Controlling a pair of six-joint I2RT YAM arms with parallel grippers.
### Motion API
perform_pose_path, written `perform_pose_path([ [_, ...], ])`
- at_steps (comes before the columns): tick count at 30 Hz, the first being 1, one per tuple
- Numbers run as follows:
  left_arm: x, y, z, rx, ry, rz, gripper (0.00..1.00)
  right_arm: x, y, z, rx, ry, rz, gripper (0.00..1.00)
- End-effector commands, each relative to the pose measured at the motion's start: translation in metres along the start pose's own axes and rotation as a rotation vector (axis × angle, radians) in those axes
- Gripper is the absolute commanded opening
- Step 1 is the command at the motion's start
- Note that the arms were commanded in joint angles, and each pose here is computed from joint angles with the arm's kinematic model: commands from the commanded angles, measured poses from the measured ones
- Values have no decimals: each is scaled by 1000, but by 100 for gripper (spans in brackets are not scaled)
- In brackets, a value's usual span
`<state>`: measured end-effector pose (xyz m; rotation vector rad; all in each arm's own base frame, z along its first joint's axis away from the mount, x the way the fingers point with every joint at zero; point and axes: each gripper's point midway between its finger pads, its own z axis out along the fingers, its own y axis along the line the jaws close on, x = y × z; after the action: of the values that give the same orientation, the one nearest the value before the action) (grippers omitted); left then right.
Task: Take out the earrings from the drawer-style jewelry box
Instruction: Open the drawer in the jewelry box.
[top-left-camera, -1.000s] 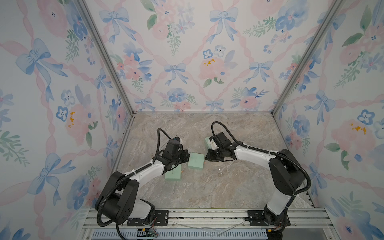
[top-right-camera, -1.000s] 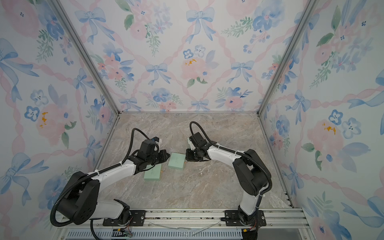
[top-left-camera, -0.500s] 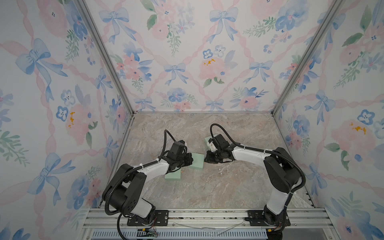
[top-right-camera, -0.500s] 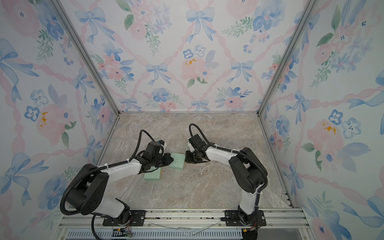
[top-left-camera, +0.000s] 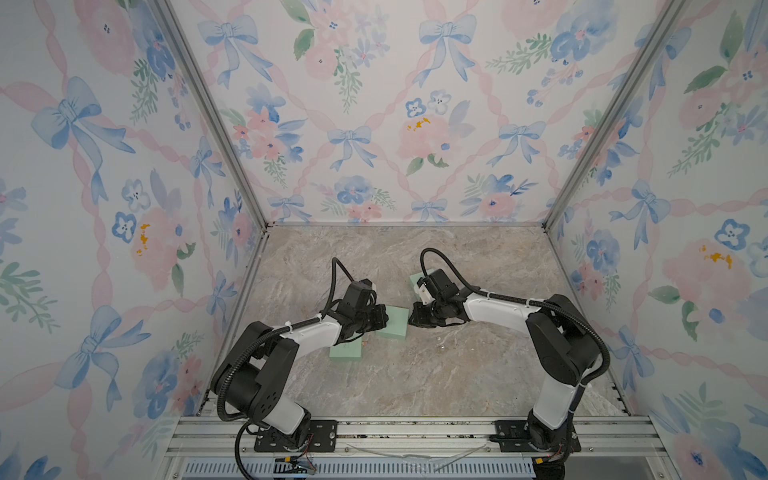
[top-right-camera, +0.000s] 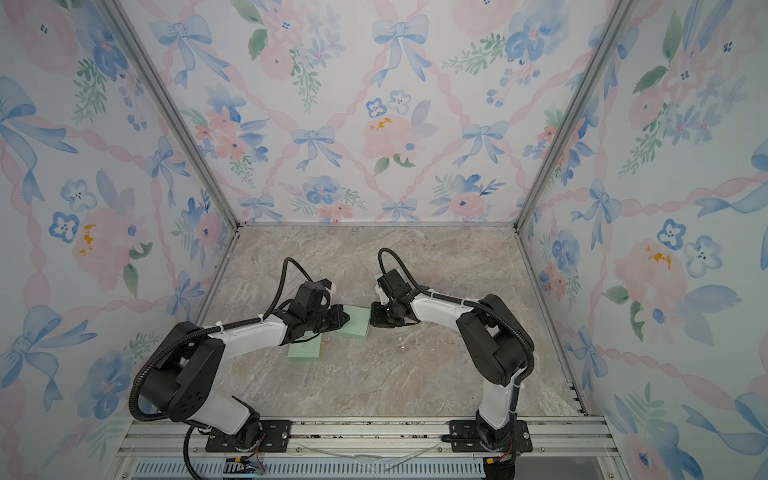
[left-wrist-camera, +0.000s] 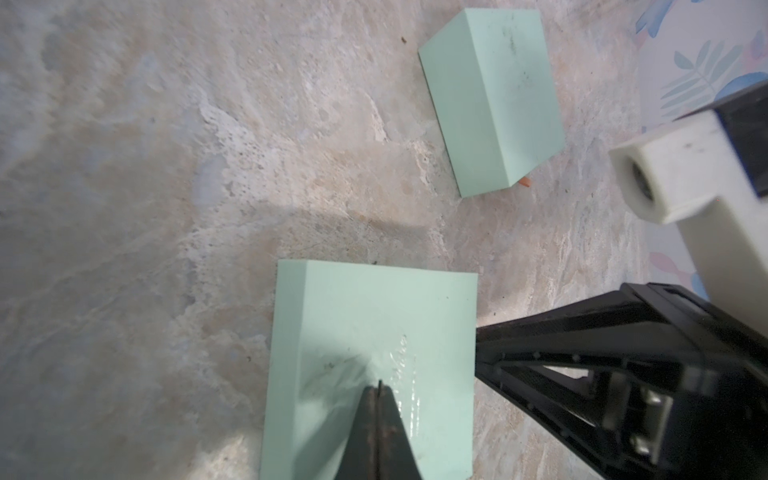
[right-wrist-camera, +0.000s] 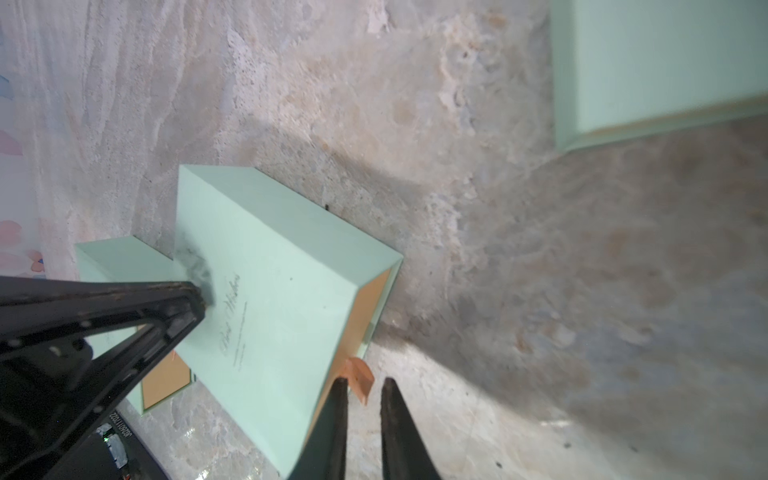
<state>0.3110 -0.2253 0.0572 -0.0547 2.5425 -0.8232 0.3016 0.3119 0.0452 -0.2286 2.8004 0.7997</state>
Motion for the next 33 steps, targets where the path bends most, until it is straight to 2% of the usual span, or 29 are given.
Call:
perform_pose_path([
  [1,4,-2,5,9,18,7,0,11,-2,10,-5,34,12,19],
  [18,14,8,5,-17,38,15,0,11,-6,15,-9,31,22,17],
  [33,16,10,5,-22,39,12,0,8,-6,15,-58,20,86,15],
])
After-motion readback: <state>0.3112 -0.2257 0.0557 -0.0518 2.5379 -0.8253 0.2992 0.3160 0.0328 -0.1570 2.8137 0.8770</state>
